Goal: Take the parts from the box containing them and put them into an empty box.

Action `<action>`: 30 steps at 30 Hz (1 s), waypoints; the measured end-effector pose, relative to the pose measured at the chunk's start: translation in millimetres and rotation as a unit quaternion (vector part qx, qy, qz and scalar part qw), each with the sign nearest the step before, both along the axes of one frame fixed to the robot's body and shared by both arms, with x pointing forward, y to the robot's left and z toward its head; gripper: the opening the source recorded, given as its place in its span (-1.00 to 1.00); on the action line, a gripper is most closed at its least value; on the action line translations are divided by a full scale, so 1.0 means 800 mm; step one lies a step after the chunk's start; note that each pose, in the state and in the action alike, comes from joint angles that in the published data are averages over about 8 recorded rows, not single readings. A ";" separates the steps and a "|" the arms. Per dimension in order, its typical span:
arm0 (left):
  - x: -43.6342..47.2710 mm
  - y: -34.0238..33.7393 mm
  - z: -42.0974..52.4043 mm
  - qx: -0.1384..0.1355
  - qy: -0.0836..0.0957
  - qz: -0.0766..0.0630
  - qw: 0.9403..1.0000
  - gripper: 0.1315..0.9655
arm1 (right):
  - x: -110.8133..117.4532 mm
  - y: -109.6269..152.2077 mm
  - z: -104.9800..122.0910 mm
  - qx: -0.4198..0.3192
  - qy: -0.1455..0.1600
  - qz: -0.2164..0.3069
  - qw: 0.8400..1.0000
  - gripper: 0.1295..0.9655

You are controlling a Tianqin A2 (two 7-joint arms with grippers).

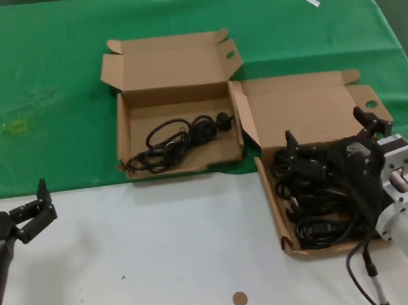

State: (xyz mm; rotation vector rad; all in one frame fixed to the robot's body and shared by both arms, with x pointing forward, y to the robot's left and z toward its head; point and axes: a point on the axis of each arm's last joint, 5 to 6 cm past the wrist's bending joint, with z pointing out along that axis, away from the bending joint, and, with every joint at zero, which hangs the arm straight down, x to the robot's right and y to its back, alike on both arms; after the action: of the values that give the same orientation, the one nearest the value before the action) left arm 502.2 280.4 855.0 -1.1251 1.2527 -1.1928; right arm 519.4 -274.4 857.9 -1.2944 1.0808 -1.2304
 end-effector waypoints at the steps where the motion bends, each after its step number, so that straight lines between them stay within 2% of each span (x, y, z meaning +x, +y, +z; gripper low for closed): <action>1: 0.000 0.0000 0.000 0.000 0.000 0.000 1.000 1.00 | 0.000 0.000 0.000 0.000 0.000 0.000 1.000 1.00; 30: 0.000 0.0000 0.000 0.000 0.000 0.000 1.000 1.00 | 0.000 0.000 0.000 0.000 0.000 0.000 1.000 1.00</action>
State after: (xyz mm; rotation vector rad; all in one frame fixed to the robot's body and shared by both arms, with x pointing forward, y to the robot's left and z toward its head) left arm 502.2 280.4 855.0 -1.1251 1.2527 -1.1928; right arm 519.4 -274.4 857.9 -1.2944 1.0808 -1.2304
